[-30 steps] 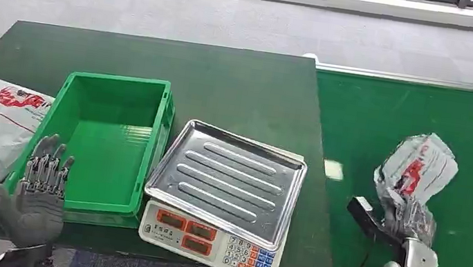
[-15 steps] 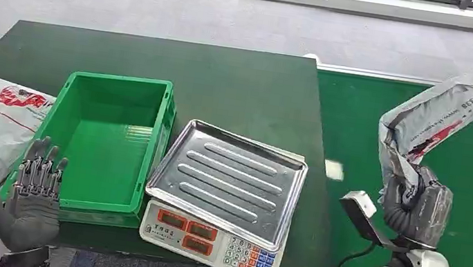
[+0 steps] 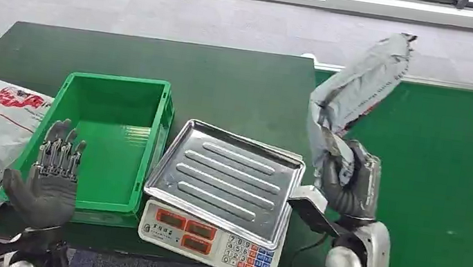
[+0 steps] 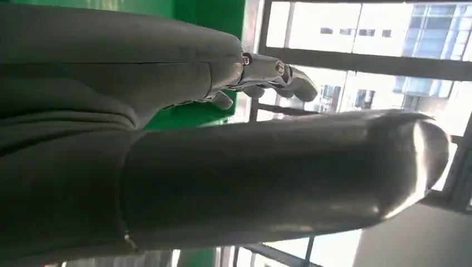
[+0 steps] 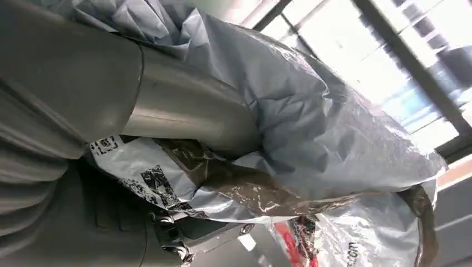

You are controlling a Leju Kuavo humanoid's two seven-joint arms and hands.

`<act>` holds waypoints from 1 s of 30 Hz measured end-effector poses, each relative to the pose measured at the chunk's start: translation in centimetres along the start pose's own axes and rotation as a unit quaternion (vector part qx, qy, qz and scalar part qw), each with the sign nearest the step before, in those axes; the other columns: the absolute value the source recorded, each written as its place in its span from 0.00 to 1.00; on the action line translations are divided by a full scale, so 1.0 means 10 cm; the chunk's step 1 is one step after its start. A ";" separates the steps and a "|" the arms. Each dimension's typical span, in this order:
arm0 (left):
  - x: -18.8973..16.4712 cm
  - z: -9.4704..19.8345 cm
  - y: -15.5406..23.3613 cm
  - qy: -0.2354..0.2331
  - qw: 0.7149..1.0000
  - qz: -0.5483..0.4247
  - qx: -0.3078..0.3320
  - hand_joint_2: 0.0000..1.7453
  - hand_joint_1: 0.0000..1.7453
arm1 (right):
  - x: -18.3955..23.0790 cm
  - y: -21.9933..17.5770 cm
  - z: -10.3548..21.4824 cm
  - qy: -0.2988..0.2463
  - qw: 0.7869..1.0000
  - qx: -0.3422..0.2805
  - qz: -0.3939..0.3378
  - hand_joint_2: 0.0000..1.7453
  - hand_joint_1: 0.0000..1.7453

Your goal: Moved the parcel from conveyor to table for the left to box.

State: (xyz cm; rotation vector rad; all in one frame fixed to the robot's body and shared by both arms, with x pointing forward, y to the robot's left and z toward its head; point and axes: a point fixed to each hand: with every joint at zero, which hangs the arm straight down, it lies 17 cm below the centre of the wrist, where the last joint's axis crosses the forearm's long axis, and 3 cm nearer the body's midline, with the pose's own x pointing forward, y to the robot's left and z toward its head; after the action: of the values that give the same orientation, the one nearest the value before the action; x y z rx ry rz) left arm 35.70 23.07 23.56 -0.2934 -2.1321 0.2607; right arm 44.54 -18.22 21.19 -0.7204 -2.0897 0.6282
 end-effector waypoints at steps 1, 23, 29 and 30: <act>-0.03 -0.03 -0.03 0.002 1.000 0.003 -0.003 0.00 0.00 | 0.09 0.14 -0.04 -0.006 1.000 0.008 -0.012 1.00 1.00; -0.23 -0.22 -0.35 0.010 0.999 0.027 -0.031 0.00 0.00 | 0.90 1.37 -0.02 -0.037 0.981 0.131 -0.141 1.00 1.00; -0.26 -0.21 -0.36 0.014 0.999 0.028 -0.033 0.00 0.00 | 0.89 1.40 0.01 -0.034 0.980 0.135 -0.141 1.00 1.00; -0.27 -0.21 -0.35 0.014 0.999 0.028 -0.033 0.00 0.00 | 0.88 1.41 0.01 -0.031 0.980 0.136 -0.141 1.00 0.51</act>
State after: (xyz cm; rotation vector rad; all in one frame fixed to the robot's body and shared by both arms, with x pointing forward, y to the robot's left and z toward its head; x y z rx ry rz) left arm 38.46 19.03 23.63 -0.3923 -2.1097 0.2181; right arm 43.87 -2.23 16.78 -0.2470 -2.0594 0.7620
